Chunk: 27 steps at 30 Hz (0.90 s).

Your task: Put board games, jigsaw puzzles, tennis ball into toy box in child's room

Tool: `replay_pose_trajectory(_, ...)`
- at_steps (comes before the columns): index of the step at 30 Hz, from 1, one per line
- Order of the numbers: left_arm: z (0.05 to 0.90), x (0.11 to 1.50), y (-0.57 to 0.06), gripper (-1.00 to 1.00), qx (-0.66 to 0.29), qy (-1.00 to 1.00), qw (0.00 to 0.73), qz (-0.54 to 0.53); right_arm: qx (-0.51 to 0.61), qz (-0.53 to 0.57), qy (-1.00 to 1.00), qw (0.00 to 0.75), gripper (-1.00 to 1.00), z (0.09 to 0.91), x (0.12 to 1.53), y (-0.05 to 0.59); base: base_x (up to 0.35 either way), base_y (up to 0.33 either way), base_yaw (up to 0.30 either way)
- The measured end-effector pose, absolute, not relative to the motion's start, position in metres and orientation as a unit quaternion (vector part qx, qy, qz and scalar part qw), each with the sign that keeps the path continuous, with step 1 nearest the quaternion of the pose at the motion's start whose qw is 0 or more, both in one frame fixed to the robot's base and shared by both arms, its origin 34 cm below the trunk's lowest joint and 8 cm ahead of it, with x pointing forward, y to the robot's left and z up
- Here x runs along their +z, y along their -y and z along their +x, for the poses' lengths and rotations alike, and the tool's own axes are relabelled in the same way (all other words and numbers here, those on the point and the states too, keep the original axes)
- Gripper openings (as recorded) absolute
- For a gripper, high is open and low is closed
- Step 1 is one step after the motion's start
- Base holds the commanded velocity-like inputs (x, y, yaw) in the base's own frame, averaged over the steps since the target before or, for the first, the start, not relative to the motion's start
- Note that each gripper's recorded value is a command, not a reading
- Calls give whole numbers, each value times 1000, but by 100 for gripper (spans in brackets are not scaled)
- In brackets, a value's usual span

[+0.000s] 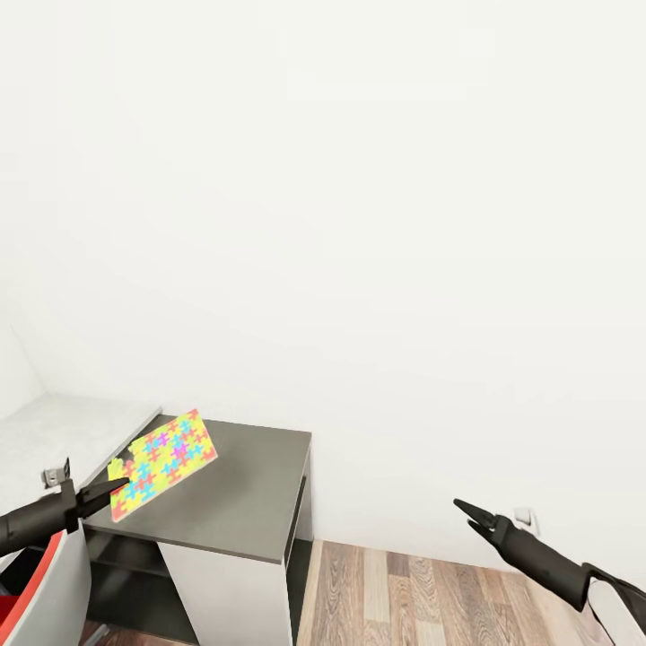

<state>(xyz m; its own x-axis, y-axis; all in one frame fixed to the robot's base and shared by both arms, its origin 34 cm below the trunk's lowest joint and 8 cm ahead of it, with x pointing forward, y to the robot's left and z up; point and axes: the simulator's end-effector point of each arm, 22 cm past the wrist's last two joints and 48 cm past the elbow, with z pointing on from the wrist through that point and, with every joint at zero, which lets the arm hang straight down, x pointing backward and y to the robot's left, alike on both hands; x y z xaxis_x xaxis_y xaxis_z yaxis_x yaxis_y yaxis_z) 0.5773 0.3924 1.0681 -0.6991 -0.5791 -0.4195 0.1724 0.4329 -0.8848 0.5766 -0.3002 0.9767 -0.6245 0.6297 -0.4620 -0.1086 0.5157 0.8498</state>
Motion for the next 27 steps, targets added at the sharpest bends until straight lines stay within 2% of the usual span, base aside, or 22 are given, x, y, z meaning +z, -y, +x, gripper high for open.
replay_pose_trajectory(7, 570, 1094, -393, -100, -548, -740, 375, -109, 473, 161, -765, 407, 100, 577, 986, 299, 0, 0, 97)
replay_pose_trajectory(27, 568, 1098, -397, -100, -549, -739, 377, -104, 474, 162, -764, 407, 100, 577, 986, 299, 0, 0, 275)
